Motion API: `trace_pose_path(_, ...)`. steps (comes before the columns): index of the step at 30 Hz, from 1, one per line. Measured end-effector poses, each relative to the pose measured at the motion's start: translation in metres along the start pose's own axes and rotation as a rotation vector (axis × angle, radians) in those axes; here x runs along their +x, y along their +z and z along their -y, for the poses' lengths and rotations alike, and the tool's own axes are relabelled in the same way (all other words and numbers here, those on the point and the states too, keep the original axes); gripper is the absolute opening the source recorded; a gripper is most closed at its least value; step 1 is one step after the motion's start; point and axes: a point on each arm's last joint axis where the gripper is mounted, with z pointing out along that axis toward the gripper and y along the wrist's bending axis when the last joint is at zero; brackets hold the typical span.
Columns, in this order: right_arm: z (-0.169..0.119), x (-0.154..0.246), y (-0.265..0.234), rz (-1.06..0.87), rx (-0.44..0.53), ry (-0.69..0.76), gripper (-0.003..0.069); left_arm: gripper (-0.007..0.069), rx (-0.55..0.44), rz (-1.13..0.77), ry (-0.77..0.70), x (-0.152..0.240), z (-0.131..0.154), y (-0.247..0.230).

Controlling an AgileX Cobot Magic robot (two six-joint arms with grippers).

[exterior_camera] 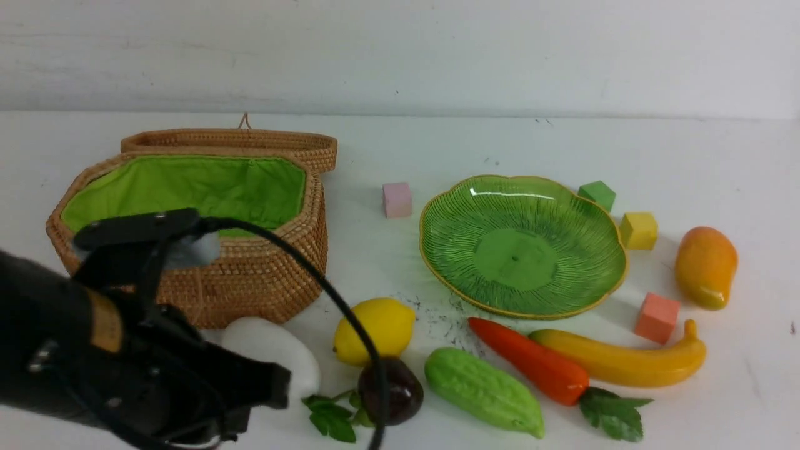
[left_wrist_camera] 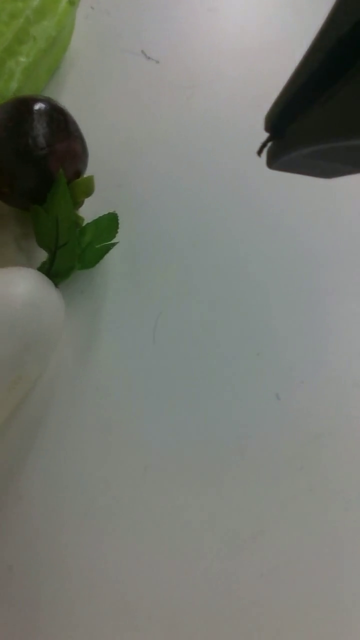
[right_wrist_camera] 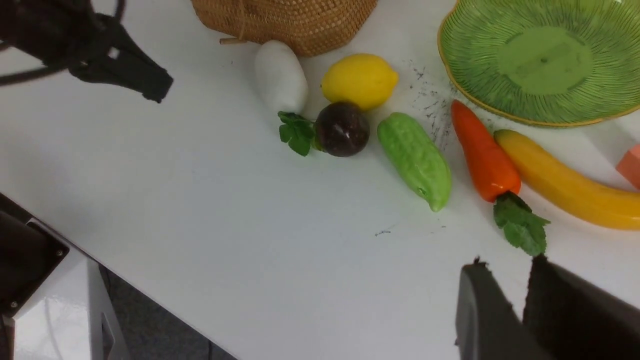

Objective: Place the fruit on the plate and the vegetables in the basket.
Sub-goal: Take a daikon with your left arm and place it on the basket on the left.

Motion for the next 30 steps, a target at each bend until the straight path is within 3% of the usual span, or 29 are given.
trace_pose_path(8,0.0,0.0,0.0,0.0,0.0,-0.002,0.0154,0.0008,-0.201,0.0,-0.083,-0.034,0.005,0.042)
trace_pose_path(12,0.0,0.0,0.0,0.0,0.0,-0.009,0.016,0.0125,-0.224,-0.053,-0.181,-0.045,-0.009,0.067)
trace_pose_path(17,0.0,0.0,0.0,0.0,0.0,-0.03,0.0163,0.0377,-0.205,-0.027,-0.278,-0.061,-0.026,0.091)
trace_pose_path(22,0.0,0.0,0.0,0.0,0.0,-0.033,0.0167,0.0615,-0.162,0.029,-0.284,-0.07,-0.026,0.11)
trace_pose_path(25,0.0,0.0,0.0,0.0,0.0,-0.033,0.017,0.0659,-0.157,0.041,-0.29,-0.072,-0.026,0.12)
trace_pose_path(30,0.0,0.0,0.0,0.0,0.0,-0.033,0.017,0.065,-0.205,0.04,-0.307,-0.072,-0.032,0.138)
